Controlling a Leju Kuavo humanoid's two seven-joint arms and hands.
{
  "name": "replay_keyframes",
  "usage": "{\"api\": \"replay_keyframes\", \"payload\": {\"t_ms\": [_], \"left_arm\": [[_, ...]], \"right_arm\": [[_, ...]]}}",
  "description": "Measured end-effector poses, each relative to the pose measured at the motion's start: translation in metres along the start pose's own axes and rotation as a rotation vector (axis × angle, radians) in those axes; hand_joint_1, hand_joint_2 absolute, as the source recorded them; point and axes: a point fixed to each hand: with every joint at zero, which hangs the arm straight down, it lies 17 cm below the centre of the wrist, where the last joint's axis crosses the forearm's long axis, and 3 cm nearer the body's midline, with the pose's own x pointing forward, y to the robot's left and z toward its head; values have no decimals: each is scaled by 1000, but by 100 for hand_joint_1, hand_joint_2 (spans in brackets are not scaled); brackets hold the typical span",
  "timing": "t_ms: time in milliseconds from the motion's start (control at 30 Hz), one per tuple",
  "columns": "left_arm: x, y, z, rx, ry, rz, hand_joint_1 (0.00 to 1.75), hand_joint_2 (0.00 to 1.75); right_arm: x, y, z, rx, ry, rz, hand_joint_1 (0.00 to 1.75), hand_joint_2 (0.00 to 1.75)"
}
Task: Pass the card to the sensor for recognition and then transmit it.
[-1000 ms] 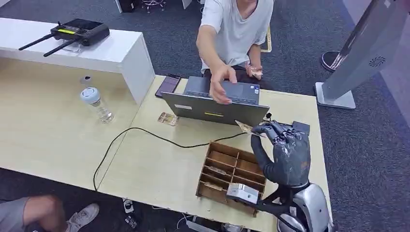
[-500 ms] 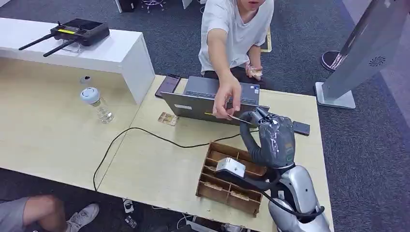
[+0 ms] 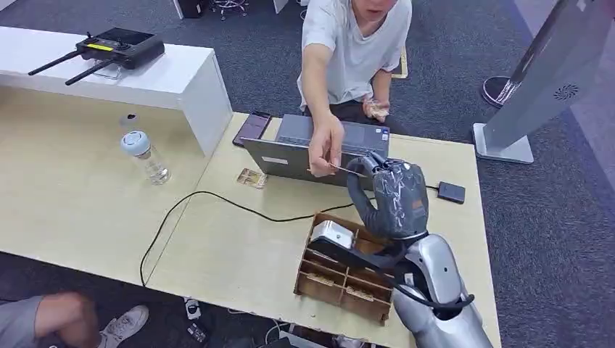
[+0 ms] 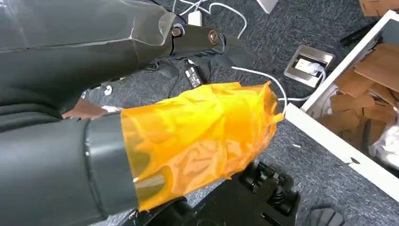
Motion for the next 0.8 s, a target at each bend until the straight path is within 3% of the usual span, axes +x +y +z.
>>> {"api": "replay_keyframes", "payload": {"t_ms": [33, 100, 133, 467, 800], "left_arm": [[-1, 0, 0, 0, 1, 0, 0, 0], [-1, 0, 0, -1, 1, -1, 0, 0], [-1, -1, 0, -1, 2, -1, 0, 0], [-4, -6, 2, -7, 8, 3, 0, 0], [-20, -23, 10, -24, 52, 25, 0, 0]], "right_arm": [[0, 1, 0, 2, 1, 0, 0, 175], [1, 2, 0, 5, 0, -1, 0, 175], [1, 2, 0, 7, 0, -1, 0, 0], [18, -14, 4, -51, -30, -111, 0, 0], [58, -45, 26, -89, -116, -593, 0, 0]]}}
